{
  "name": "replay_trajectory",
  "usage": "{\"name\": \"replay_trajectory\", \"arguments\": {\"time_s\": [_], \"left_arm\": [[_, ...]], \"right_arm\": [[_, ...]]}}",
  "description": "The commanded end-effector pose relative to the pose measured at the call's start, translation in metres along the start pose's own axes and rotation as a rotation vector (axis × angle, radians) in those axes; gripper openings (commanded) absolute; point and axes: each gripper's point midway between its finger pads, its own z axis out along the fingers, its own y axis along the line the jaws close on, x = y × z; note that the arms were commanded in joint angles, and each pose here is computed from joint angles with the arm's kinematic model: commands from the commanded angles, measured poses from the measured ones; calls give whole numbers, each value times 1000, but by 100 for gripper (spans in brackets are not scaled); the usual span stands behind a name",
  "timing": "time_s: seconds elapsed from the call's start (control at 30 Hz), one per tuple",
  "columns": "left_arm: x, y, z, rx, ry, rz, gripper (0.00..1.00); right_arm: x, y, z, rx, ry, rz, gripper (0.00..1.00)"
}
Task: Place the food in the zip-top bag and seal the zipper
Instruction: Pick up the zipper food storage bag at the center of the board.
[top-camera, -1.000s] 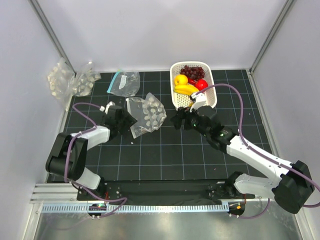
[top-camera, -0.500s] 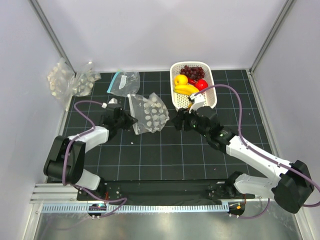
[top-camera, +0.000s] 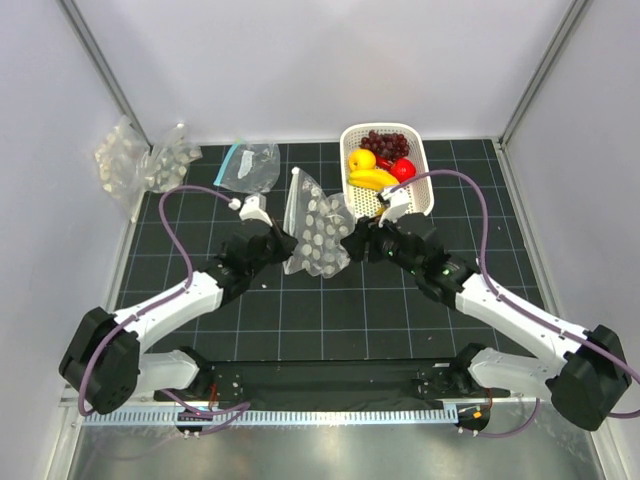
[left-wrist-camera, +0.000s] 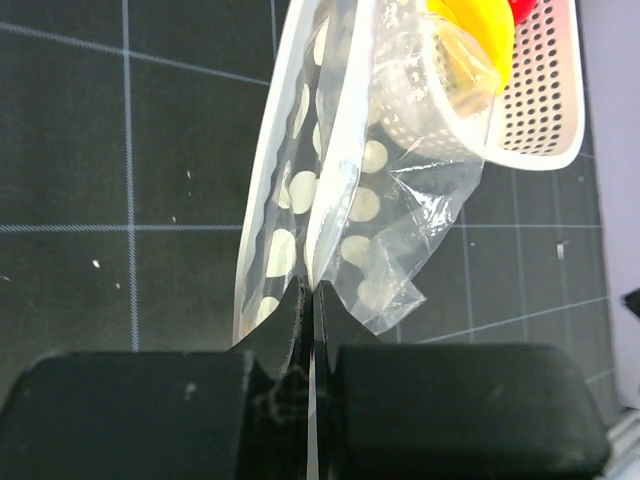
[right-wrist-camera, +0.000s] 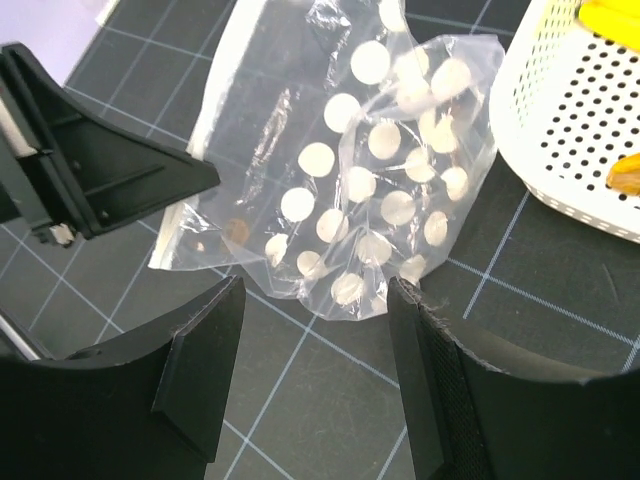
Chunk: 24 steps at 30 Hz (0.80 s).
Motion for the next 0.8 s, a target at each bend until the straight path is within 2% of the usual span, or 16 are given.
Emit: {"name": "replay_trajectory", "arguments": {"time_s": [0.0, 0.13, 0.2, 0.23, 0.4, 0.47, 0.5, 0.57, 0.77], "left_arm": [[-26, -17, -7, -13, -108, 103, 0], [-22, -33, -10, -3, -124, 187, 0], [-18, -46, -13, 22, -125, 217, 0], [-15, -49, -13, 27, -121, 230, 0], [-5, -73, -19, 76, -139, 317, 0], [-1, -78, -20, 91, -139, 333, 0], [2, -84, -22, 113, -133, 328, 0], [8, -87, -21, 126, -122, 331, 0], [22, -99, -20, 141, -112, 379, 0]], "right_arm": [[-36, 14, -19, -46, -140, 17, 65], [-47, 6, -27, -12, -224, 87, 67], [-44, 5, -28, -13, -236, 110, 83], [-44, 6, -31, -18, -242, 108, 87], [-42, 4, -31, -13, -232, 94, 88], [-42, 1, -30, 8, -223, 100, 84], [-43, 0, -29, 16, -224, 100, 77], [-40, 1, -27, 9, -227, 122, 70], [-35, 5, -18, -14, -209, 138, 65]]}}
